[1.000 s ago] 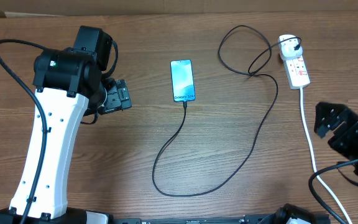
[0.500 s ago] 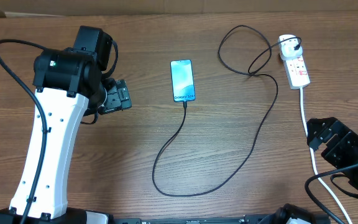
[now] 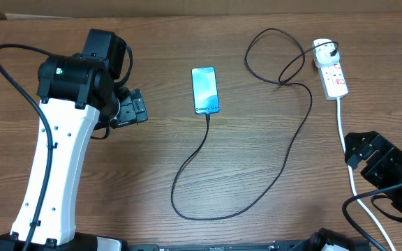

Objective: Plug charger to phone and switch on socket
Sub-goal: 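Lift the right gripper off the power strip and pull it back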

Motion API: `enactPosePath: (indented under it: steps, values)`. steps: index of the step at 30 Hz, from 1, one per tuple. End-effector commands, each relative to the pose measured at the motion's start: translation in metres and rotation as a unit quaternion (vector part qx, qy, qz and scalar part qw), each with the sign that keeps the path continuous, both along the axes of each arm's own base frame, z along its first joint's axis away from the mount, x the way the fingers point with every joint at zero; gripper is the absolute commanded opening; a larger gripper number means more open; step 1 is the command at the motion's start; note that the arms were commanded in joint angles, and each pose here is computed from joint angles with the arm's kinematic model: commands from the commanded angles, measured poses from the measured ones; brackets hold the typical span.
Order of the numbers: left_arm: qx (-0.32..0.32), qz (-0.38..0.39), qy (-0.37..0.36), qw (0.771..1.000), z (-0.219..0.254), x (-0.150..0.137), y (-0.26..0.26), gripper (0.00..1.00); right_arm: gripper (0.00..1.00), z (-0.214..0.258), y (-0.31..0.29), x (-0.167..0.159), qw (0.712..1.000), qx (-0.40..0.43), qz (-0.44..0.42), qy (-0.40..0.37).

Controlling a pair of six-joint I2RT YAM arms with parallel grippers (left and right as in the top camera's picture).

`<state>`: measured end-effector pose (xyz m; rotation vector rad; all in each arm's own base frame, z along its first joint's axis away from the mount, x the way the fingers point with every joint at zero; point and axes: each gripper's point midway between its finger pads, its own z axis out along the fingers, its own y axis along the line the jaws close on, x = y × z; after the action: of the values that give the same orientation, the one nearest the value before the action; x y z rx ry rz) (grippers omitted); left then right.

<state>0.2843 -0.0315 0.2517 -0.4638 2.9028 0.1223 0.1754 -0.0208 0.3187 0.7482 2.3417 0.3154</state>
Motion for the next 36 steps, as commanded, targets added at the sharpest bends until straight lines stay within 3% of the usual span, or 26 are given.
enactPosePath:
  steps: [1, 17, 29, 36]
  values:
    - [0.004, 0.012, 0.002, 1.0, -0.002, 0.001, 0.002, 1.0, 1.0, 0.0, 0.0, -0.001, 1.0, -0.004, 0.0, -0.003]
    - [0.004, 0.012, 0.002, 1.0, -0.002, 0.001, 0.002, 1.0, 1.0, 0.007, -0.001, 0.005, 1.0, -0.012, 0.005, -0.022]
    - [0.004, 0.012, 0.002, 1.0, -0.002, 0.001, 0.002, 1.0, 1.0, 0.035, 0.032, 0.016, 0.989, -0.037, 0.1, -0.105]
    - [0.004, 0.012, 0.002, 1.0, -0.002, 0.001, 0.002, 1.0, 1.0, 0.047, 0.036, 0.005, 0.98, -0.069, 0.127, -0.139]
